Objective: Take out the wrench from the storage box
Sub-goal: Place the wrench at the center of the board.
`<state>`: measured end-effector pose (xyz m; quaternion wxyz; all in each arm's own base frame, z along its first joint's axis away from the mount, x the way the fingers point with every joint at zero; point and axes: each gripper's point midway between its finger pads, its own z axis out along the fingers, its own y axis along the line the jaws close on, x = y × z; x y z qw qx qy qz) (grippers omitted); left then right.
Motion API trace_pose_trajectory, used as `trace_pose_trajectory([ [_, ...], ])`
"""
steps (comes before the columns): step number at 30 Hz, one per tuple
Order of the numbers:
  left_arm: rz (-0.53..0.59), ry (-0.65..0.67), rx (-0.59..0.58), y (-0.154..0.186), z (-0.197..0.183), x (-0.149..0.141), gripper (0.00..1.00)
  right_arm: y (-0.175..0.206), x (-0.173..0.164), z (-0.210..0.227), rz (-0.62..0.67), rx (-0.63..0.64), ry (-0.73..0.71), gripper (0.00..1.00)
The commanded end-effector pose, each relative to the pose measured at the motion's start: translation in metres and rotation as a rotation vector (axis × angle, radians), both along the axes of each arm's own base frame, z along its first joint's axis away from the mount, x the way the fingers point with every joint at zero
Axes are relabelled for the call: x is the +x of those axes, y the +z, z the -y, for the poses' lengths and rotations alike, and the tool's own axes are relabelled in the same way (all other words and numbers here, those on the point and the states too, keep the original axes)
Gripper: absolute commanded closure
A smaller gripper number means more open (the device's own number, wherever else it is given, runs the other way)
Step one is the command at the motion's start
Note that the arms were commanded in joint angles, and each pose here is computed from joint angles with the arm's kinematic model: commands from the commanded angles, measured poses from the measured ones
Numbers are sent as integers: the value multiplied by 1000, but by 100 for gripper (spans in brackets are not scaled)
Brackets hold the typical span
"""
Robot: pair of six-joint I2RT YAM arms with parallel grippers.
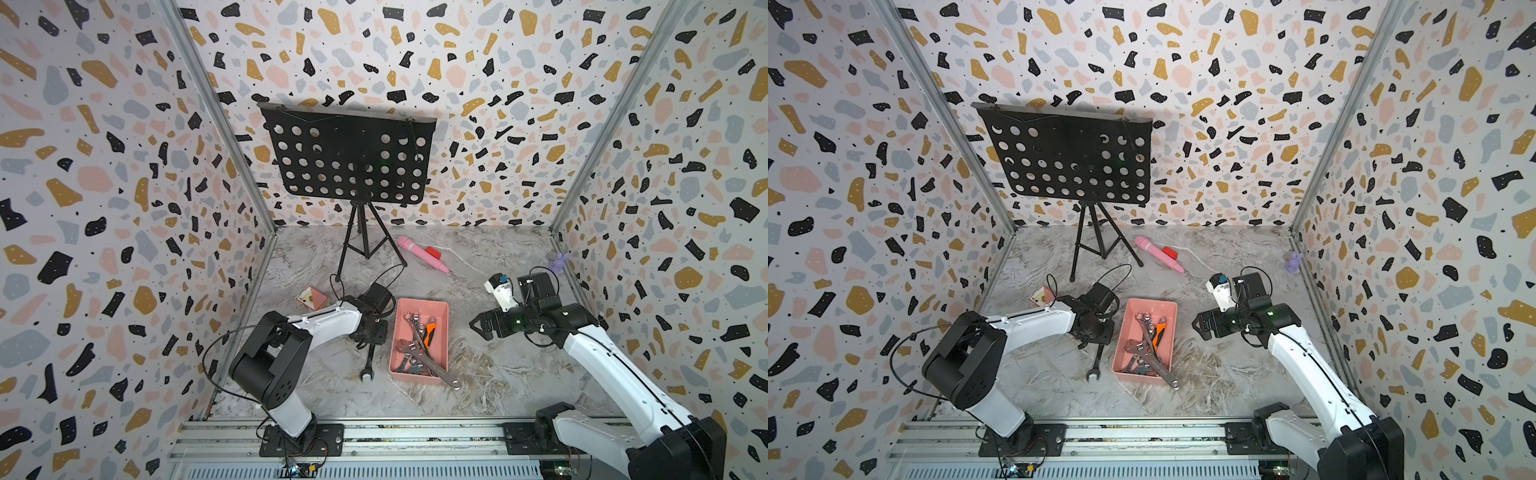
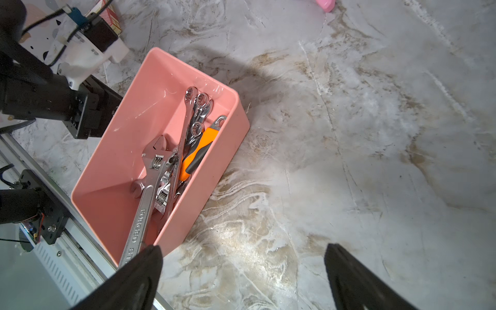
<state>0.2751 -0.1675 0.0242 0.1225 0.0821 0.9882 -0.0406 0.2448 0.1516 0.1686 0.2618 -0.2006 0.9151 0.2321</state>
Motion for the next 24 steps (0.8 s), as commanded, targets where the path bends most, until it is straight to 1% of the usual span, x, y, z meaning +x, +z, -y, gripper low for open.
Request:
trace_pose_trajectory([
  [1,45,0,-2,26,-4,3,54,4,0,-1,13,-3,10,0],
  [6,107,15,-50,73,-4,2,45,3,0,-1,11,-4,15,0],
  [9,125,48,-109,101,-3,-5,43,3,0,0,13,-7,12,0],
  [13,130,105,-174,129,3,-17,43,2,1,-2,7,-4,14,0],
  [17,135,130,-218,145,25,-30,43,1,2,-2,5,2,11,0],
  [19,118,137,-238,145,38,-37,43,1,2,-2,4,4,11,0],
  [21,109,121,-246,147,51,-40,43,1,1,-2,6,3,8,0],
  [24,115,142,-259,152,63,-40,43,1,-1,-1,5,3,3,0],
])
